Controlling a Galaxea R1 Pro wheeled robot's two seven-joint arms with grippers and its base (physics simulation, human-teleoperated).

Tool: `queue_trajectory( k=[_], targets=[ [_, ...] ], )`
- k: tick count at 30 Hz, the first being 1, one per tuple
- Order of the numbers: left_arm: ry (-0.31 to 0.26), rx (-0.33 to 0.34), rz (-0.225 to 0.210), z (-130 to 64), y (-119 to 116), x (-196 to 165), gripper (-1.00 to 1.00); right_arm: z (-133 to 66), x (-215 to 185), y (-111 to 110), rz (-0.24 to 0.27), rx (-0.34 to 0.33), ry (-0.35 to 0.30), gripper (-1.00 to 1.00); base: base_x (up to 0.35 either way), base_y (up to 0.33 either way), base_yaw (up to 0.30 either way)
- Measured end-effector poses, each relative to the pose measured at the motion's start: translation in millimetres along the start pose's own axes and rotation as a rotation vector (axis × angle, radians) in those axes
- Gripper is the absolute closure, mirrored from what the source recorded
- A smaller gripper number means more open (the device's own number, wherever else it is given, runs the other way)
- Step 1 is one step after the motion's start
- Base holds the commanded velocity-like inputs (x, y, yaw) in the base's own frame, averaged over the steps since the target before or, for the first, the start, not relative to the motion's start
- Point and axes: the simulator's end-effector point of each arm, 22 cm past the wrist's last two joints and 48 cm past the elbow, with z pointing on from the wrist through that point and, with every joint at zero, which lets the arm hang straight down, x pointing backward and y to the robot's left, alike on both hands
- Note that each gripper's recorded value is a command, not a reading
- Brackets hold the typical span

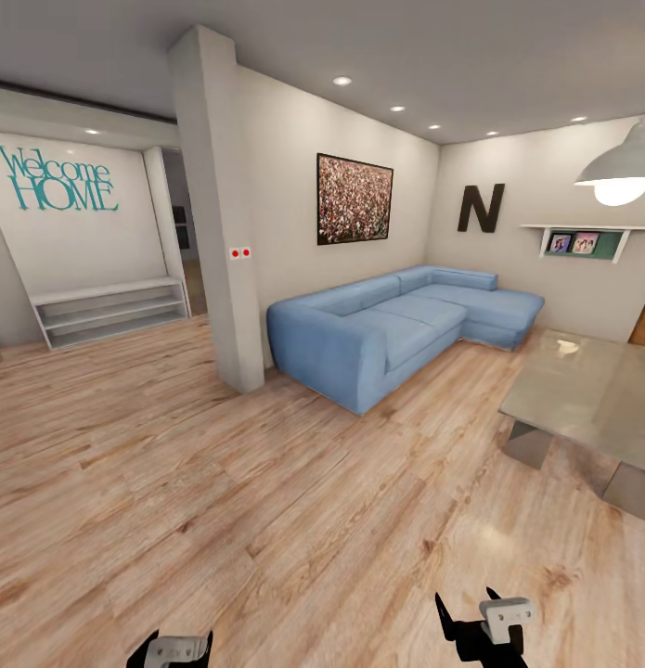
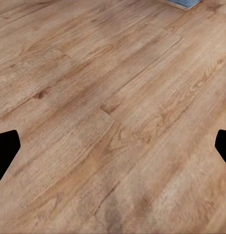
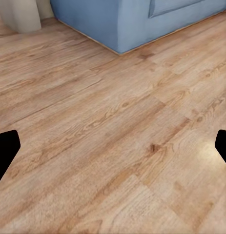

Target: Put the three can of soda from the living room inside the tash can in the kitchen.

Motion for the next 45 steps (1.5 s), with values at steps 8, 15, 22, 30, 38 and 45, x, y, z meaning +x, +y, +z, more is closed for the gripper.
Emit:
queue_trajectory(
  k=[8, 15, 22, 30, 38, 45],
  targets=[
    [-0.018, 0.0, 0.001, -0.1, -0.1, -3.7, -1.0, 0.0, 0.3, 0.2, -0.001, -0.001, 0.001, -1.0, 0.0, 0.0, 0.0],
    [-0.022, 0.0, 0.001, -0.1, -0.1, -4.5, -1.0, 0.0, 0.8, 0.4, -0.003, -0.001, 0.002, -1.0, 0.0, 0.0, 0.0],
    [-0.023, 0.0, 0.001, -0.1, -0.1, -4.6, -1.0, -0.8, 8.0, 1.2, -0.006, -0.003, 0.017, -1.0, 0.0, 0.0, 0.0],
    [-0.023, 0.0, 0.001, -0.1, -0.1, -4.7, -1.0, -1.1, 11.2, 2.2, -0.007, -0.005, 0.024, -1.0, 0.0, 0.0, 0.0],
    [-0.023, 0.0, 0.001, -0.1, -0.1, -4.7, -1.0, -1.5, 14.3, 3.1, -0.009, -0.007, 0.031, -1.0, 0.0, 0.0, 0.0],
    [-0.023, 0.0, 0.001, -0.1, -0.1, -4.7, -1.0, -1.5, 14.7, 3.3, -0.009, -0.008, 0.031, -1.0, 0.0, 0.0, 0.0]
  ],
)
